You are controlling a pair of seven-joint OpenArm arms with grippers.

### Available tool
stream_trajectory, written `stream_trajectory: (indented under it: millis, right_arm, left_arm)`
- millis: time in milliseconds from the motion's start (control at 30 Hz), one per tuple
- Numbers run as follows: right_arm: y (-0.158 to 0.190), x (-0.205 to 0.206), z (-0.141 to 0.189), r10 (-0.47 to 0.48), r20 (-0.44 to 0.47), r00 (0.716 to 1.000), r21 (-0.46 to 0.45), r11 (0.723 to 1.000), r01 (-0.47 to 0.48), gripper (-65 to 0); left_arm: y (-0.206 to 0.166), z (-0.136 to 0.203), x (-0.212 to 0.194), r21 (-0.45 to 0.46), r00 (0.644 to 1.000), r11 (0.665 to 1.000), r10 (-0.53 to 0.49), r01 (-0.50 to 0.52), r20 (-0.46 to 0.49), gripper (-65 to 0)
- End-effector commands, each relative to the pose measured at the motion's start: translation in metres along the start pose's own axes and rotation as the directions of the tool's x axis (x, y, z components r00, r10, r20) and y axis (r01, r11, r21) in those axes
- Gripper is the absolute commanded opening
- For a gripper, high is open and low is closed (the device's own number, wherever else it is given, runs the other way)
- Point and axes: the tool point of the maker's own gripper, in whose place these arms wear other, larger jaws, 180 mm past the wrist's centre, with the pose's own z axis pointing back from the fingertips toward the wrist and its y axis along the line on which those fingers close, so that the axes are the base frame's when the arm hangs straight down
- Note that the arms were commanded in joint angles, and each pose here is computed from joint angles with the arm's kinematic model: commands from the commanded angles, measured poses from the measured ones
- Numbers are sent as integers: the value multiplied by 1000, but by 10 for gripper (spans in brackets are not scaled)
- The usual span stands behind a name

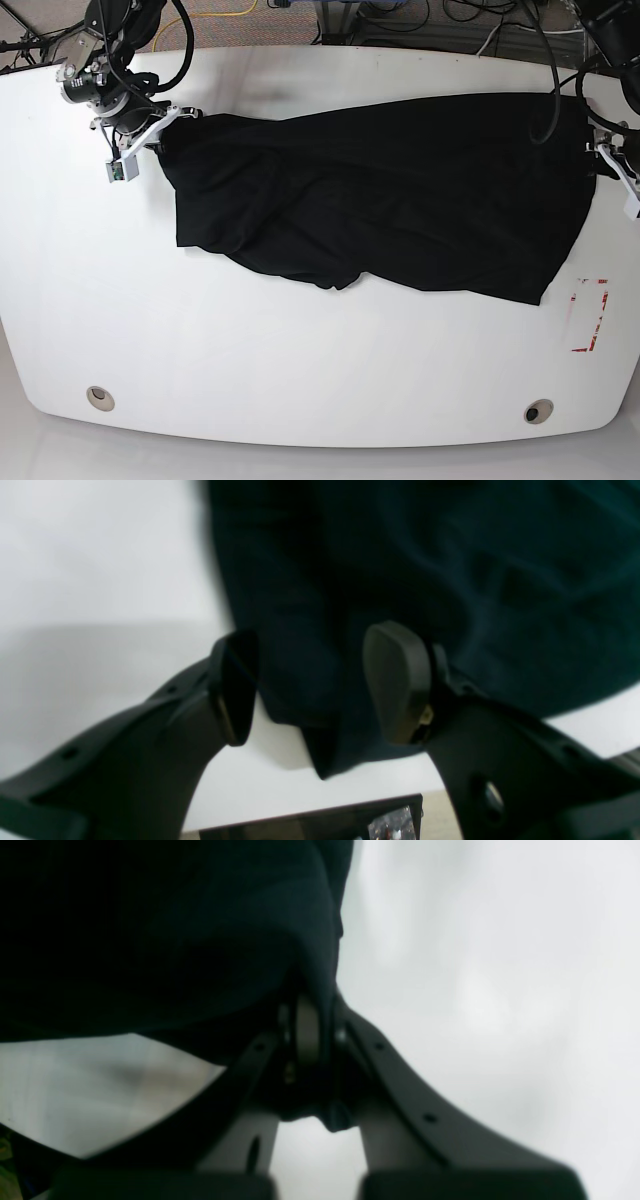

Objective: Fold the T-shirt properly
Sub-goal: 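Open the left gripper and regrasp the shirt edge beside it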

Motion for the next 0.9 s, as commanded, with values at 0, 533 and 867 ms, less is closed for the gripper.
stream_trajectory:
  millis: [0,533,867]
  right_arm:
    - [0,13,4,15,43,999,-1,1000,-15,-650]
    - [0,18,3,19,58,998,-1,1000,-19,-650]
    - [0,19,3,18,60,998,0,1000,-18,-650]
  left_arm:
    - [4,-2,10,-19,999,1000,23,-22,35,-301]
    - [-23,-41,17,-157,996,983,94,-92,6,-303]
    - [-37,-51,15,-187,996,978,92,-92,-9,-303]
